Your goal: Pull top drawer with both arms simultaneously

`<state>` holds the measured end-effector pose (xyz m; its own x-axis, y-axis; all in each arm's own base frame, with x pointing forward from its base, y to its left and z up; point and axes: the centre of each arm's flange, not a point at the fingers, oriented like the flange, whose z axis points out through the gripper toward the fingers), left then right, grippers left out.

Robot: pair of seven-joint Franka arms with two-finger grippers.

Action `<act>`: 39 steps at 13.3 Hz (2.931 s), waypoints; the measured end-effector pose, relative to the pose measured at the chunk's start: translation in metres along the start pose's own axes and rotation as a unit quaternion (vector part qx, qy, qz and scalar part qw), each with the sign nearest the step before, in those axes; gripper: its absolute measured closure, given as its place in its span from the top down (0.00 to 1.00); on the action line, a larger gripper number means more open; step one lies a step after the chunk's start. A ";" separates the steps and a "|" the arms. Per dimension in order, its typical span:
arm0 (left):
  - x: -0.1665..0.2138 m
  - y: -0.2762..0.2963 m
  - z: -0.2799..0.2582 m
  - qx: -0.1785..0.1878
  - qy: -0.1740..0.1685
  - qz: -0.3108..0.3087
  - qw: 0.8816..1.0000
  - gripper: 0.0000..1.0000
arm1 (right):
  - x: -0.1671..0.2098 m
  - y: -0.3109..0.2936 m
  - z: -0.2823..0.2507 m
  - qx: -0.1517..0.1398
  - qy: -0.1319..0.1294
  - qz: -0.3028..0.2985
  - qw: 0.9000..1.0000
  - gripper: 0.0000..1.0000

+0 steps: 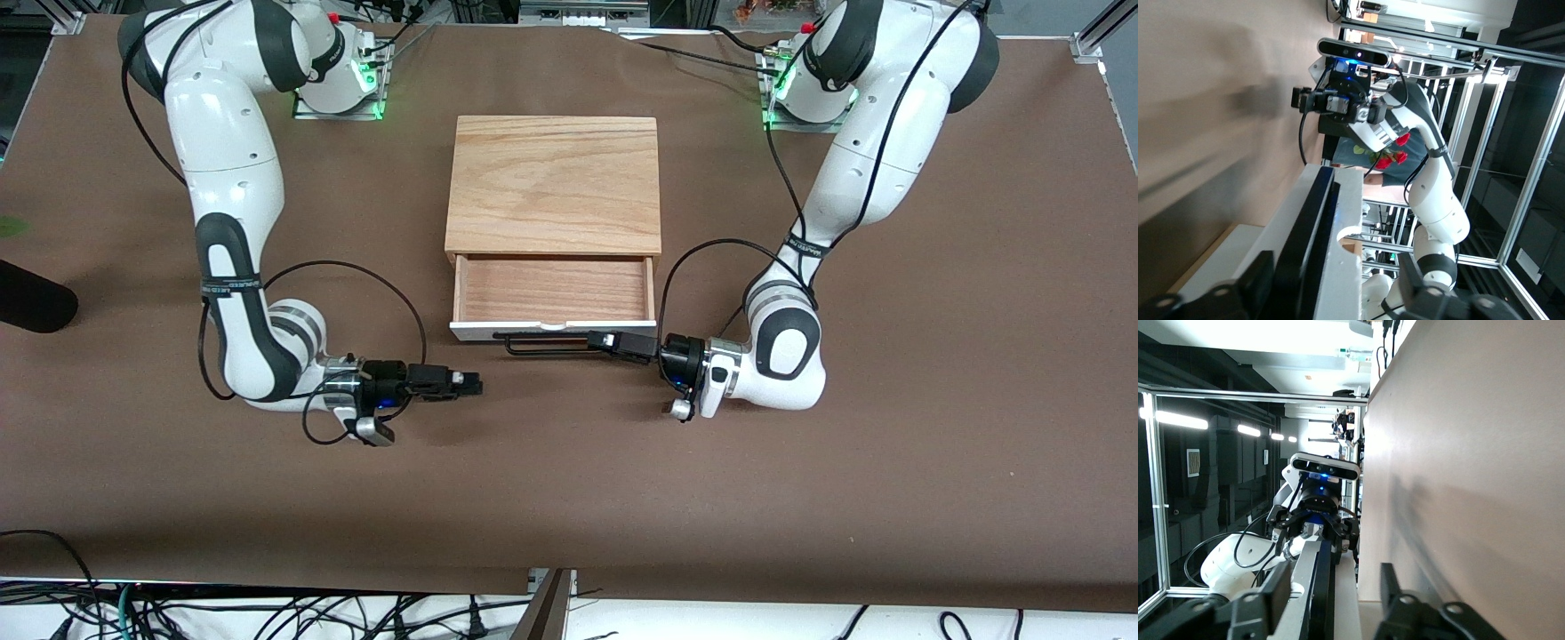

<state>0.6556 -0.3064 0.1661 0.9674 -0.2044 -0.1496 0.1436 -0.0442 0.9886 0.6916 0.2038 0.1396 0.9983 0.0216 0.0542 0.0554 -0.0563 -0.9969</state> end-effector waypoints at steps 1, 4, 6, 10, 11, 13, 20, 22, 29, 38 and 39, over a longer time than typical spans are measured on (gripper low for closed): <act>-0.001 -0.003 -0.006 0.018 -0.008 0.003 1.000 0.99 | -0.001 0.001 0.001 0.000 -0.001 0.001 1.000 0.81; 0.003 0.001 -0.025 0.063 -0.021 0.020 0.998 1.00 | -0.002 0.000 0.007 0.000 -0.004 0.001 1.000 1.00; 0.010 0.021 -0.040 0.110 -0.036 0.053 0.992 1.00 | 0.003 -0.002 0.004 -0.008 0.003 0.023 1.000 1.00; 0.020 0.090 -0.068 0.229 -0.065 0.105 0.966 1.00 | 0.030 -0.026 -0.018 -0.074 0.007 0.087 0.993 1.00; 0.018 0.112 -0.074 0.264 -0.069 0.103 0.957 1.00 | 0.038 -0.039 -0.020 -0.111 -0.002 0.102 0.989 1.00; 0.010 0.154 -0.086 0.343 -0.076 0.110 0.930 1.00 | 0.055 -0.074 -0.020 -0.194 -0.014 0.118 0.974 1.00; -0.061 0.318 -0.152 0.622 -0.073 0.104 0.773 1.00 | 0.059 -0.218 -0.082 -0.447 -0.067 0.046 0.891 1.00; -0.088 0.353 -0.163 0.677 -0.063 0.108 0.725 1.00 | 0.054 -0.254 -0.105 -0.530 -0.072 0.021 0.844 1.00; -0.172 0.358 -0.238 0.694 0.089 0.060 0.712 1.00 | 0.002 -0.374 -0.159 -0.679 -0.051 -0.064 0.730 1.00; -0.212 0.358 -0.216 0.711 0.081 0.067 0.695 1.00 | -0.086 -0.414 -0.166 -0.662 -0.041 -0.043 0.747 1.00; -0.212 0.358 -0.217 0.711 0.081 0.066 0.695 1.00 | -0.093 -0.413 -0.166 -0.662 -0.042 -0.040 0.747 1.00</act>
<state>0.5475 -0.0671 0.5544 0.9799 -0.1906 0.0588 -0.1886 -0.9813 -0.0372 0.5787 0.0594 0.5561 0.9893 0.1367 0.0507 0.1395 -0.9886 -0.0567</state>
